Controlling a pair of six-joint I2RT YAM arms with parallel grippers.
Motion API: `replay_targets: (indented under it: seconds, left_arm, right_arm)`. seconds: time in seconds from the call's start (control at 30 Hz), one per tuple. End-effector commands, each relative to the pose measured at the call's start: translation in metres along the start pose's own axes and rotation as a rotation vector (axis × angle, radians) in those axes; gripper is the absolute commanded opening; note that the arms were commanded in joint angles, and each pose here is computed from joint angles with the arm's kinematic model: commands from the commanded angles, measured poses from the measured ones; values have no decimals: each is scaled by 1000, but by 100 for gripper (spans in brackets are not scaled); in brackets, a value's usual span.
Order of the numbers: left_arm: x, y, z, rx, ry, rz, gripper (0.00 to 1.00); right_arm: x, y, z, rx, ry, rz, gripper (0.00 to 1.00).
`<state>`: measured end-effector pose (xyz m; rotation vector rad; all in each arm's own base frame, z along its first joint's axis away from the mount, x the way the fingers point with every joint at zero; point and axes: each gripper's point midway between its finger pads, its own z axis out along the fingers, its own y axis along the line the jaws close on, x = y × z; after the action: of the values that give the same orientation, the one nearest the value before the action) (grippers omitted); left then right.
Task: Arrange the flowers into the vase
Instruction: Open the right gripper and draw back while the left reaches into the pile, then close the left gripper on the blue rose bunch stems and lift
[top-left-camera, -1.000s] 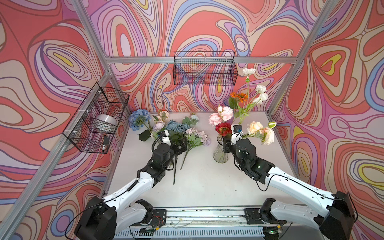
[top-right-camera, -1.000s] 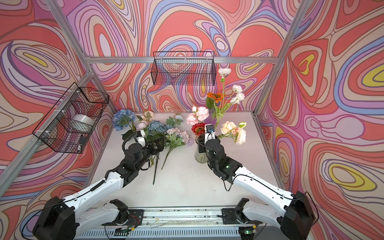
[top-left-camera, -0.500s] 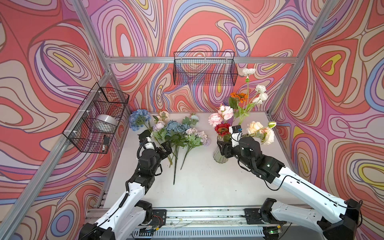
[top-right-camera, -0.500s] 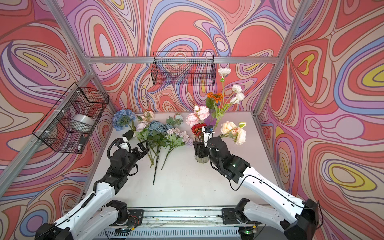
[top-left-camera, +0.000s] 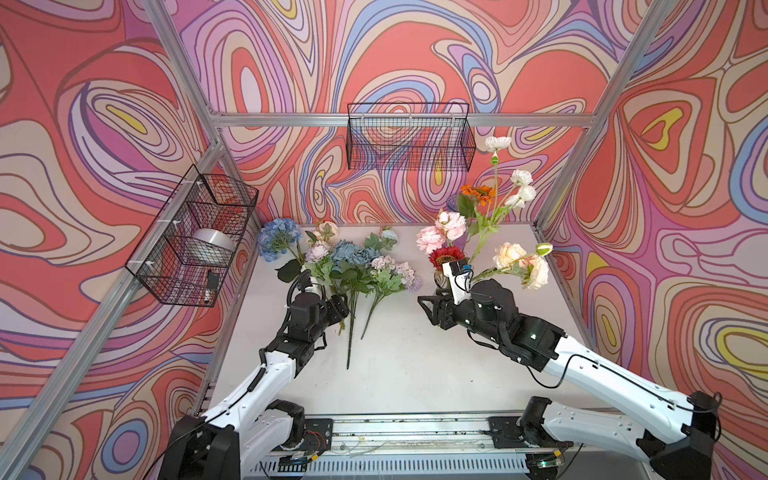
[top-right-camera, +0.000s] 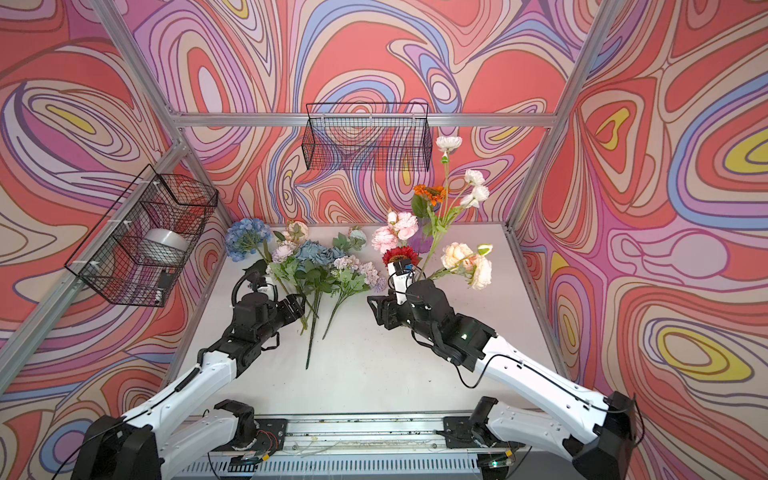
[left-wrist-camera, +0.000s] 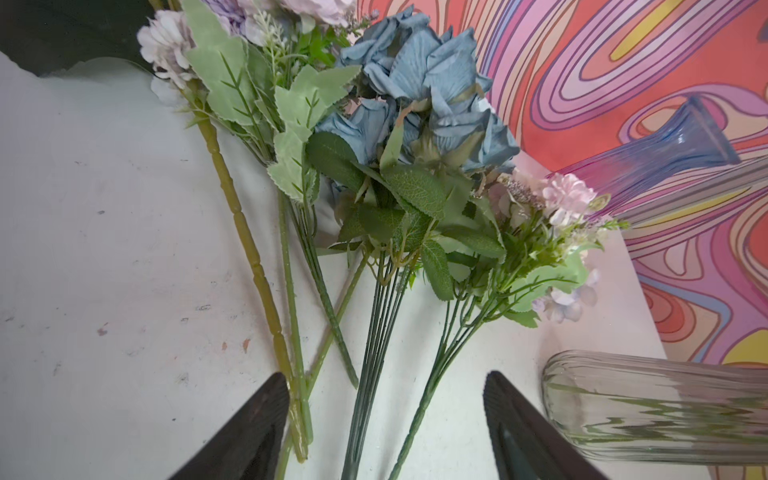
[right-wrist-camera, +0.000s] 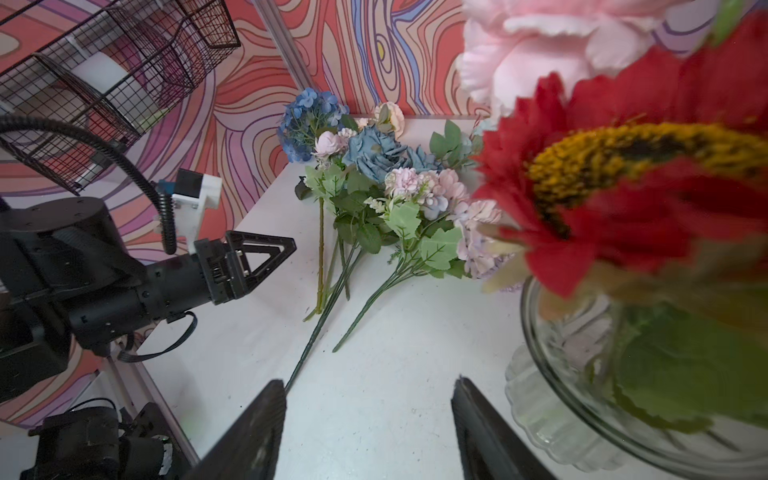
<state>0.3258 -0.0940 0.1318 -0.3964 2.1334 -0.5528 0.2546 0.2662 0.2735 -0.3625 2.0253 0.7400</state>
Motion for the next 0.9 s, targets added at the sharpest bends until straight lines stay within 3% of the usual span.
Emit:
replay_targets:
  seconds: [0.0,0.37,0.87]
  left_arm:
    - [-10,-15,10,-25,28,132,74]
    - [15,-8,45,-202,253,315,64]
    - [60,11,71,-311,451,383,50]
  right_arm:
    - [-4,14,12,-59,-17,11,66]
    - [-2,12,22,-49,-26,12,66]
    - [-3,9,24,-35,-36,4,66]
